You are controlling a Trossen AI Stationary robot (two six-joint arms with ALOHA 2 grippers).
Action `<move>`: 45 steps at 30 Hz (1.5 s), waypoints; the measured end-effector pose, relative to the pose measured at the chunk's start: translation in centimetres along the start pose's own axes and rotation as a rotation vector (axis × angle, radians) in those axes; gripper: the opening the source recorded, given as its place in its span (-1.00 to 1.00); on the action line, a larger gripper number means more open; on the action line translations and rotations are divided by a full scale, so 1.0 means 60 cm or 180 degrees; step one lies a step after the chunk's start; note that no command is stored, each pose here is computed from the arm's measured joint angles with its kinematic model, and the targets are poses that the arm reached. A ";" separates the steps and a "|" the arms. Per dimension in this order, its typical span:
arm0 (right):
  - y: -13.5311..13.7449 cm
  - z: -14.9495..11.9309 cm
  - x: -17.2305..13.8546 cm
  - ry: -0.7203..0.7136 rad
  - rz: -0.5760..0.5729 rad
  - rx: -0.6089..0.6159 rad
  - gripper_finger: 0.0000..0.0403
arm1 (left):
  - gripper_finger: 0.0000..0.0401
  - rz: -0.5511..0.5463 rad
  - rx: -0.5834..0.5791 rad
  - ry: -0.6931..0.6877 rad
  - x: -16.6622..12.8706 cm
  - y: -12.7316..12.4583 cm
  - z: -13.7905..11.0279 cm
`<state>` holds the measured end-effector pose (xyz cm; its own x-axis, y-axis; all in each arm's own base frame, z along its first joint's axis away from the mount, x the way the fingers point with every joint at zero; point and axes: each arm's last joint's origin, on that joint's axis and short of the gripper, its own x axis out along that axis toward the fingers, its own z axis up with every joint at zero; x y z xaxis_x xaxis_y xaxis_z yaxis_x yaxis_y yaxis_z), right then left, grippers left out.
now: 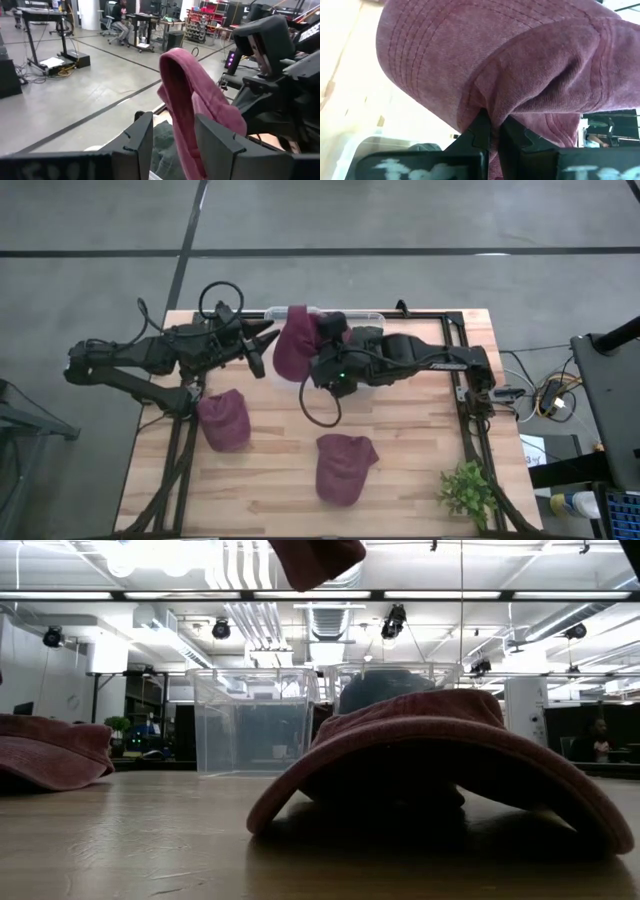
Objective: Pick & Place hat
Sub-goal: Put the right red cap into the left transparent bin
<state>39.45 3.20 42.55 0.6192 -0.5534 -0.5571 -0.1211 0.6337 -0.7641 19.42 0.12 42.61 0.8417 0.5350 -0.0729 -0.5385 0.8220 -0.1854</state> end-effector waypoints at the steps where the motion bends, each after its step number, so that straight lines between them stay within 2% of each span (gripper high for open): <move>1: 0.001 0.000 0.000 0.0001 0.0001 -0.0007 -0.94 | -0.31 -0.0012 -0.0018 0.0004 0.000 0.000 0.000; 15: 0.003 0.000 0.001 0.0020 0.0010 -0.0051 -0.94 | -0.31 -0.0228 -0.0364 0.0116 0.009 -0.009 -0.007; 32: 0.002 0.000 0.001 0.0020 -0.0006 -0.0058 -0.94 | -0.31 -0.0300 -0.0551 -0.0052 -0.026 0.013 0.015; 45: 0.002 0.001 0.001 0.0013 -0.0009 -0.0109 -0.94 | -0.31 -0.0295 -0.0601 0.0183 0.002 -0.003 -0.011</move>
<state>39.51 3.27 42.45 0.6163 -0.5576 -0.5562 -0.1459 0.6132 -0.7764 19.66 -0.08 41.99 0.8910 0.4424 -0.1017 -0.4464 0.8130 -0.3738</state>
